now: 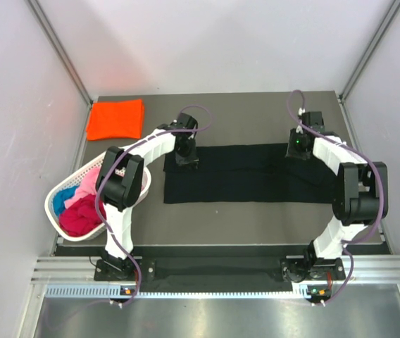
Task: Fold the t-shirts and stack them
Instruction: Fold the tshirt
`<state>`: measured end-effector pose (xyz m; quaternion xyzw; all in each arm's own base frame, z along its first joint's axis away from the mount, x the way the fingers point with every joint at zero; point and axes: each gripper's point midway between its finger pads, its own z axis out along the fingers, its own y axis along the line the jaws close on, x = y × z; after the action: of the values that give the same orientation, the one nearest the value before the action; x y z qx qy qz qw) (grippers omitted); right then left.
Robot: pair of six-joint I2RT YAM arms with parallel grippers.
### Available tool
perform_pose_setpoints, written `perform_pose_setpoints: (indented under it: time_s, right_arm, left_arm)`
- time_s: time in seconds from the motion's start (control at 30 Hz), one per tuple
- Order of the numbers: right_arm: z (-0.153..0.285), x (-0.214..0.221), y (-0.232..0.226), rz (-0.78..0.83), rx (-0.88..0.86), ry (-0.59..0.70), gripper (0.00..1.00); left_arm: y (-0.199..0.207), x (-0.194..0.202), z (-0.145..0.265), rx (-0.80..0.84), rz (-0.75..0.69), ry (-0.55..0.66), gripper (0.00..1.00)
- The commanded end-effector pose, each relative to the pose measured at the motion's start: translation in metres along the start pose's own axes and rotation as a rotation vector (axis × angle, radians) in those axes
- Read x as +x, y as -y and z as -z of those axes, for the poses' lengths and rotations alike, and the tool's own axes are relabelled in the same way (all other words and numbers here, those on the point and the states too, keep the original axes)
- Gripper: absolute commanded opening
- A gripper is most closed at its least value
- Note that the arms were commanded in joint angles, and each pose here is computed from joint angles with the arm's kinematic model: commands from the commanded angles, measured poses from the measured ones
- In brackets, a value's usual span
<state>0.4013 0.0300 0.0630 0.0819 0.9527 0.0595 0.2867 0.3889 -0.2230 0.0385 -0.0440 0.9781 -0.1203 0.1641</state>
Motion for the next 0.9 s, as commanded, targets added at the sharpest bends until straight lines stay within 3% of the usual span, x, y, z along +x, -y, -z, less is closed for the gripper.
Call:
perform_pose_setpoints:
  time_s: [0.0,0.5,0.8,0.87]
  right_arm:
    - [0.012,-0.049,-0.012,-0.012,-0.024,0.123,0.23]
    - [-0.055,-0.056,0.002,-0.044,0.034,0.079,0.21]
    - [-0.005,-0.097,0.001,-0.046,0.038,0.203,0.3]
    - [0.009,-0.109,0.021,-0.08,0.053,0.238,0.34]
  left_arm:
    - [-0.004,-0.018,0.007,-0.022,0.007,0.037,0.32]
    - [-0.054,-0.046,-0.014,-0.172,0.066,0.066,0.31]
    - [-0.068,-0.077,-0.013,-0.231,0.07,0.124,0.32]
    - [-0.067,-0.083,-0.011,-0.23,0.075,0.13,0.32]
